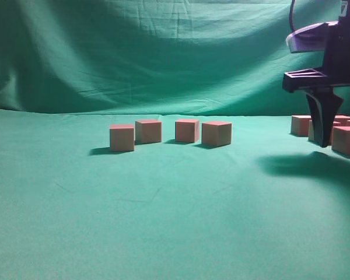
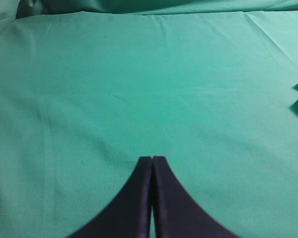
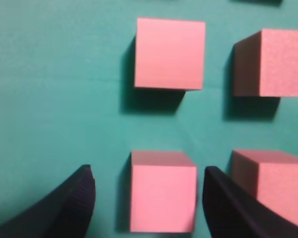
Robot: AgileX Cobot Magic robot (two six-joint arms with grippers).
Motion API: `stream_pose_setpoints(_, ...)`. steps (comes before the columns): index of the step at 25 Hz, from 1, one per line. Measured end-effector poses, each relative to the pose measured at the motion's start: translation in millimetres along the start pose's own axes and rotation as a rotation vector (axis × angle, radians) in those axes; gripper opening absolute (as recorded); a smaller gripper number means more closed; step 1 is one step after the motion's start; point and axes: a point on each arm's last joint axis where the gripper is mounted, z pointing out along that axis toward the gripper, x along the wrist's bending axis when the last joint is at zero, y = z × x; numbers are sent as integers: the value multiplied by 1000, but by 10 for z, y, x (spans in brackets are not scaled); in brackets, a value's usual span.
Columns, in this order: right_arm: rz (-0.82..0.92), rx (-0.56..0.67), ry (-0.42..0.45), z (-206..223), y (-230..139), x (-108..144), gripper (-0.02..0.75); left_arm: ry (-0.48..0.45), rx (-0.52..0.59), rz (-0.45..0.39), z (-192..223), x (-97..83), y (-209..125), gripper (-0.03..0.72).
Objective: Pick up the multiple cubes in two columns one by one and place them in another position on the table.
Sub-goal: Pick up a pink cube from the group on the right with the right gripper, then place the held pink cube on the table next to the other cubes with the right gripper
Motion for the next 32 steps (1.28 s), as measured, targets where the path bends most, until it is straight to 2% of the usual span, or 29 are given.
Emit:
stream_pose_setpoints(3,-4,7,0,48,-2,8,471,0,0,0,0,0,0,0)
stream_pose_setpoints(5,-5,11,-1,64,-5,10,401,0,0,0,0,0,0,0)
stream_pose_setpoints(6,-6,13,-1,77,-6,12,412,0,0,0,0,0,0,0)
stream_pose_setpoints(7,-5,16,0,93,-8,15,330,0,0,0,0,0,0,0)
stream_pose_setpoints(9,-5,14,1,92,-6,16,257,0,0,0,0,0,0,0)
stream_pose_setpoints(16,-19,24,-10,19,48,7,266,0,0,0,0,0,0,0)
stream_pose_setpoints(19,-56,-30,5,-277,127,60,266,0,0,0,0,0,0,0)
stream_pose_setpoints(22,-151,-106,71,-676,120,293,266,0,0,0,0,0,0,0)
stream_pose_setpoints(24,-238,-121,139,-880,47,553,266,0,0,0,0,0,0,0)
stream_pose_setpoints(28,-437,-76,224,-1116,-141,1085,266,0,0,0,0,0,0,0)
stream_pose_setpoints(32,-553,-56,250,-1164,-194,1480,266,0,0,0,0,0,0,0)
